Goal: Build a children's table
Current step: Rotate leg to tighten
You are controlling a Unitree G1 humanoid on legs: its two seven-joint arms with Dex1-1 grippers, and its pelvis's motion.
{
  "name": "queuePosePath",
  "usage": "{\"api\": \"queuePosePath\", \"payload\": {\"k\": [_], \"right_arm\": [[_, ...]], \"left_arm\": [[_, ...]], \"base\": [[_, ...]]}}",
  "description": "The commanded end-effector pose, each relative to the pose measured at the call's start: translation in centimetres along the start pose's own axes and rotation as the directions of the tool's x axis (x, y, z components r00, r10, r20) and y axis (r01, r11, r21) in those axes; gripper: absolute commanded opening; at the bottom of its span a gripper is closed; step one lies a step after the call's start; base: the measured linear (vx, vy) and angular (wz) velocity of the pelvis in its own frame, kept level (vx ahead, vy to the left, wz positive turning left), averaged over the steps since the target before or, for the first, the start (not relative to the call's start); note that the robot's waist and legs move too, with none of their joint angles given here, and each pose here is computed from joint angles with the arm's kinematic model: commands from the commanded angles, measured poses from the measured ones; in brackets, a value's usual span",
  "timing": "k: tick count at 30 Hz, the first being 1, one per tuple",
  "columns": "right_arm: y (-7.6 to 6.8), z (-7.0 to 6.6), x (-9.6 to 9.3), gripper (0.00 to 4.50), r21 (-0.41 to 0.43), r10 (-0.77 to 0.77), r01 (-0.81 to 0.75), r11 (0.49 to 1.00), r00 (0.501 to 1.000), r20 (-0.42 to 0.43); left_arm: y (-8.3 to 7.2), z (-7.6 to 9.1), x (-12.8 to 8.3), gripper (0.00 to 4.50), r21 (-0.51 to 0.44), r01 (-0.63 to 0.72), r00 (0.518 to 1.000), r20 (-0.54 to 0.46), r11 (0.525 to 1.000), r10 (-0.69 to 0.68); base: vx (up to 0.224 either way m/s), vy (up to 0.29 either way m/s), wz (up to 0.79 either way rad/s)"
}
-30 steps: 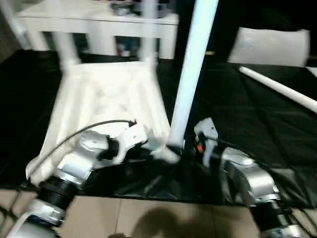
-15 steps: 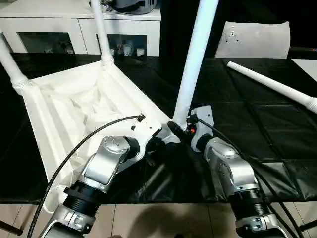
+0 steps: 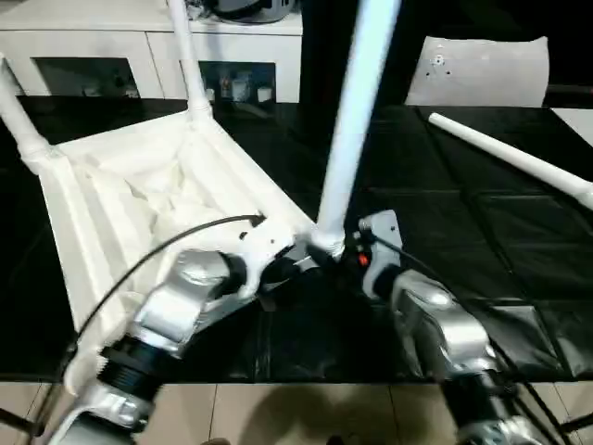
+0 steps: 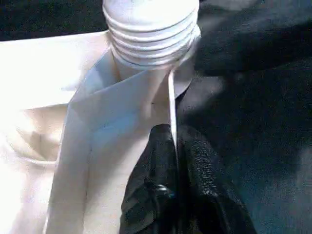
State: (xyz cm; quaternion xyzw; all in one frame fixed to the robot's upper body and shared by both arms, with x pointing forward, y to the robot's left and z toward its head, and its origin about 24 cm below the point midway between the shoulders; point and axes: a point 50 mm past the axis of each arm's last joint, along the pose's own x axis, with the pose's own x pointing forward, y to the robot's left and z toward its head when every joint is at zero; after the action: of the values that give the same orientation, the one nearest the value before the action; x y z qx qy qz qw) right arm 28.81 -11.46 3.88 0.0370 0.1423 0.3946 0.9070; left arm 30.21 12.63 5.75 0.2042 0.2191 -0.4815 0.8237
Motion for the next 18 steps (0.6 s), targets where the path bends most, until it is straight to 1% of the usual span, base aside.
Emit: {"api": "queuePosePath", "payload": {"k": [1,2,3,4,6,8,10,11,13,14,15,16,18], "right_arm": [[0.2,1.2,-0.8,4.42,-0.048,0.104,-0.102,0.994,0.994,0.039],[-0.2,1.4,-1.4,4.42,-0.062,0.126,-0.124,0.990,0.991,0.033],[-0.6,1.6,-2.1,4.42,-0.081,0.169,-0.167,0.983,0.985,0.018],[-0.7,1.7,-2.4,4.42,-0.092,0.191,-0.190,0.978,0.981,0.010],[-1.1,2.2,-3.2,4.42,-0.120,0.262,-0.263,0.957,0.965,-0.023],[-1.3,2.6,-3.6,4.42,-0.136,0.314,-0.319,0.938,0.948,-0.056],[-1.3,2.7,-3.7,4.42,-0.144,0.337,-0.344,0.928,0.939,-0.071],[-1.3,2.8,-3.8,4.42,-0.150,0.372,-0.383,0.911,0.923,-0.098],[-1.3,2.8,-3.8,4.42,-0.165,0.401,-0.420,0.892,0.906,-0.135],[-1.3,2.7,-3.8,4.42,-0.179,0.415,-0.441,0.879,0.895,-0.165],[-1.3,2.7,-3.7,4.42,-0.182,0.419,-0.447,0.876,0.891,-0.174],[-1.2,2.5,-3.7,4.42,-0.194,0.429,-0.465,0.864,0.881,-0.199],[-1.2,2.3,-3.4,4.42,-0.217,0.450,-0.501,0.838,0.859,-0.245]], "left_arm": [[0.1,0.9,-0.4,0.00,0.099,0.083,0.996,0.022,0.992,-0.085],[0.1,0.7,-0.6,0.00,0.114,0.121,0.992,0.009,0.986,-0.123],[0.1,0.6,-0.9,0.00,0.152,0.170,0.985,-0.008,0.974,-0.170],[0.1,0.5,-1.0,0.00,0.164,0.183,0.983,-0.014,0.969,-0.183],[-0.1,0.0,-1.5,0.00,0.209,0.273,0.962,-0.067,0.939,-0.265],[-0.2,-0.2,-1.9,0.00,0.226,0.339,0.941,-0.101,0.913,-0.324],[-0.2,-0.3,-2.0,0.00,0.237,0.363,0.932,-0.110,0.901,-0.346],[-0.1,-0.3,-2.2,0.00,0.253,0.392,0.920,-0.120,0.884,-0.373],[-0.1,-0.2,-2.3,0.00,0.268,0.417,0.909,-0.132,0.868,-0.396],[-0.1,-0.2,-2.3,0.00,0.272,0.434,0.901,-0.137,0.859,-0.412],[-0.1,-0.2,-2.3,0.00,0.273,0.438,0.899,-0.139,0.856,-0.416],[-0.2,-0.1,-2.4,0.00,0.275,0.452,0.892,-0.142,0.848,-0.429],[-0.3,0.0,-2.3,0.00,0.290,0.482,0.876,-0.154,0.826,-0.457]], "base": [[0.000,0.000,0.00],[0.000,0.000,0.00],[0.000,0.000,0.00],[0.000,0.000,0.00],[0.000,0.000,0.00],[0.000,0.000,0.00],[0.000,0.000,0.00],[0.000,0.000,0.00],[0.000,0.000,0.00],[0.000,0.000,0.00],[0.000,0.000,0.00],[0.000,0.000,0.00],[0.000,0.000,0.00]]}}
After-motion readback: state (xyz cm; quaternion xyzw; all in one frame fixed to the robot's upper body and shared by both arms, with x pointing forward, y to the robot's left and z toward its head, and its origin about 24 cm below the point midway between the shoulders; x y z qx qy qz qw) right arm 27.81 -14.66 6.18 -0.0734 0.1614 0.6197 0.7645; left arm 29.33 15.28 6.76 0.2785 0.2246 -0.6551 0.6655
